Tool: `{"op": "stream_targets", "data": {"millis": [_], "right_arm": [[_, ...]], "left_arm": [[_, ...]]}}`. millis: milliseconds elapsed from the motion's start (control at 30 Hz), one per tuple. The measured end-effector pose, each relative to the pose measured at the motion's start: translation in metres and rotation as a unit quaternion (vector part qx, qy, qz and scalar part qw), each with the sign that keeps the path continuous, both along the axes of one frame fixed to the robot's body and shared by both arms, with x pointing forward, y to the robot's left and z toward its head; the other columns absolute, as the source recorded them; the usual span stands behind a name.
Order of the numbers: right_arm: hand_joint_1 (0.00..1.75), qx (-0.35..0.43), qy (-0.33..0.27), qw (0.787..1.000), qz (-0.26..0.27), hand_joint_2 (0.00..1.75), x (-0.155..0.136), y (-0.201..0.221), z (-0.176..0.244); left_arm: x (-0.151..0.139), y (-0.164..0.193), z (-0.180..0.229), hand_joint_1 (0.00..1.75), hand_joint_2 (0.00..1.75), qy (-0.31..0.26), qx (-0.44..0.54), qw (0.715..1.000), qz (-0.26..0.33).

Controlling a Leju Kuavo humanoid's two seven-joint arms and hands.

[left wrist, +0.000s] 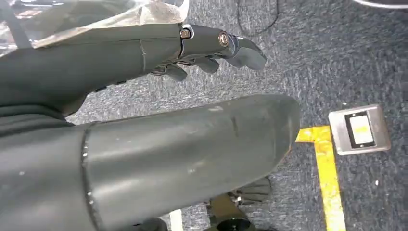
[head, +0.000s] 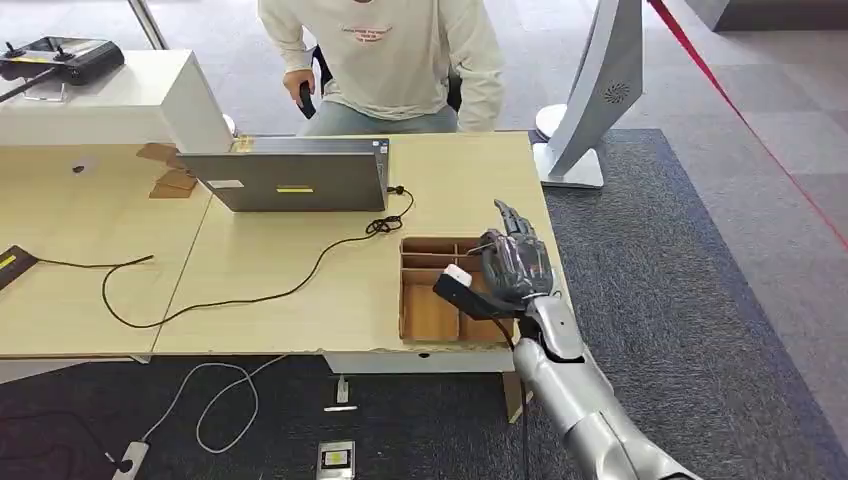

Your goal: Pass the card to the sensor for recognition and then transmit it.

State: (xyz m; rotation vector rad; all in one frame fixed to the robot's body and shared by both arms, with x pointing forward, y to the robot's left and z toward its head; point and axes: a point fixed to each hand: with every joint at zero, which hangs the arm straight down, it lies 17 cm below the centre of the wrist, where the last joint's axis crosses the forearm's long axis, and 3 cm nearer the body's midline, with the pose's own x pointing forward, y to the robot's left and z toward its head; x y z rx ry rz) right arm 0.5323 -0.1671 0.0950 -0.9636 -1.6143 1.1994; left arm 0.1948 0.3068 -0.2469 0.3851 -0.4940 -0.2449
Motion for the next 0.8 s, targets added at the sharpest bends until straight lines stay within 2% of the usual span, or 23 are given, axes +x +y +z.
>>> {"op": "stream_targets", "data": {"millis": [300,400,500,800], "right_arm": [[1.75,0.013,-0.008,1.000,-0.007,1.75,0.003,-0.004,0.008],[1.75,0.027,-0.027,0.999,-0.002,1.75,0.003,-0.002,0.019],[1.75,0.046,-0.052,0.998,0.002,1.75,0.008,-0.001,0.041],[1.75,0.059,-0.156,0.986,0.002,1.75,0.039,-0.014,0.149]], "left_arm": [[0.002,0.001,0.002,0.00,0.00,-0.008,0.006,1.000,-0.003],[0.003,0.000,0.002,0.00,0.00,-0.007,0.005,1.000,-0.009],[0.005,0.000,0.002,0.00,0.00,-0.010,0.008,1.000,-0.012],[0.007,0.000,0.004,0.00,0.00,-0.016,0.012,1.000,-0.021]]}}
